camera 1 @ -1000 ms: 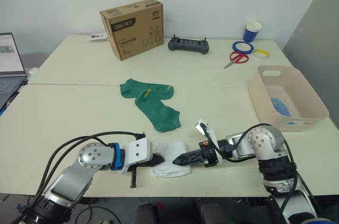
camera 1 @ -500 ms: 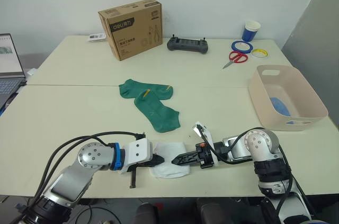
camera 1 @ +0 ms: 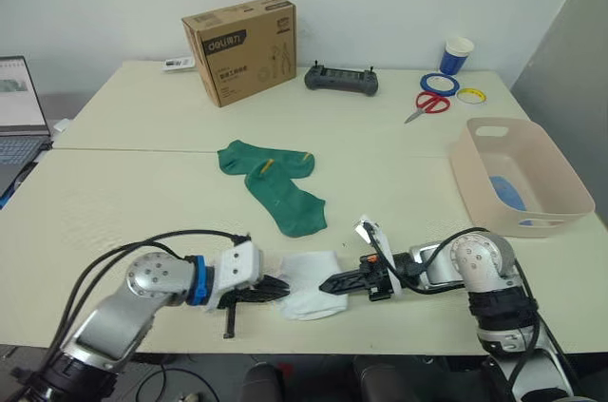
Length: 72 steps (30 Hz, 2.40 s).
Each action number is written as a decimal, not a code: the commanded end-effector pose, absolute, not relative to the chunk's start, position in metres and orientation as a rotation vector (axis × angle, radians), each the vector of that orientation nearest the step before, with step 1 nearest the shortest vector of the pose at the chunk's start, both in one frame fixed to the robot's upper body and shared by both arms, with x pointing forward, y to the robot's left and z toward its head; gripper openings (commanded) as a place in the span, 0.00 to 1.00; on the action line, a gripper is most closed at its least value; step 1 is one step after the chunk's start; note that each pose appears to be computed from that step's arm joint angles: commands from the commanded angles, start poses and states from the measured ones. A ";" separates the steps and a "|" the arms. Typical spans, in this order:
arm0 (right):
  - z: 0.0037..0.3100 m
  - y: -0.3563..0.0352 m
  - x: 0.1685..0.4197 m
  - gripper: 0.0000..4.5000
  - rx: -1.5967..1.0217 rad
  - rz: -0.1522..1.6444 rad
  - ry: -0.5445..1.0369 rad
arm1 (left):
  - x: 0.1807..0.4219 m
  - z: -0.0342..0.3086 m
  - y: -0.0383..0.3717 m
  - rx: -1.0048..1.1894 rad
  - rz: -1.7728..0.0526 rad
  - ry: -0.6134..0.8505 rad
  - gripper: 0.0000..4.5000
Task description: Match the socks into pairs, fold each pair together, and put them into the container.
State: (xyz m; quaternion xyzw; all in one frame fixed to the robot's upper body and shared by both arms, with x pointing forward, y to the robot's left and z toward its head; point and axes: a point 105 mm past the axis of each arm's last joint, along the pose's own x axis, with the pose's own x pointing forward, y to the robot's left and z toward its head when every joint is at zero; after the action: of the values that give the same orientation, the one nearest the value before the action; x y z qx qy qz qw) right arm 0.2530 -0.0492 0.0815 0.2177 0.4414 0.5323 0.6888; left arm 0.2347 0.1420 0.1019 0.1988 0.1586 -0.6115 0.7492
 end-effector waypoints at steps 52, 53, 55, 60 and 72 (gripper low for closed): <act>0.219 -0.324 0.386 0.00 -1.113 0.096 0.203 | 0.300 0.270 -0.021 0.089 -1.305 -0.268 0.99; 0.214 -0.325 0.387 0.00 -1.095 0.105 0.214 | 0.299 0.269 -0.021 0.095 -1.309 -0.264 0.99; 0.202 -0.327 0.389 0.00 -1.104 0.117 0.251 | 0.298 0.266 -0.021 0.106 -1.314 -0.256 0.99; 0.189 -0.334 0.391 0.00 -1.157 0.141 0.329 | 0.298 0.264 -0.022 0.115 -1.316 -0.249 0.99; 0.184 -0.340 0.393 0.00 -1.263 0.181 0.399 | 0.290 0.254 -0.027 0.145 -1.351 -0.222 0.99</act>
State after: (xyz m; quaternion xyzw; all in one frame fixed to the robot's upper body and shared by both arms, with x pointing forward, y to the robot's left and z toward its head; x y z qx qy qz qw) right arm 0.3919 -0.3352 0.1650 -0.5716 0.1999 0.0984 0.7897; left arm 0.2975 -0.0242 0.2468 0.0598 -0.0853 -0.6149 0.7817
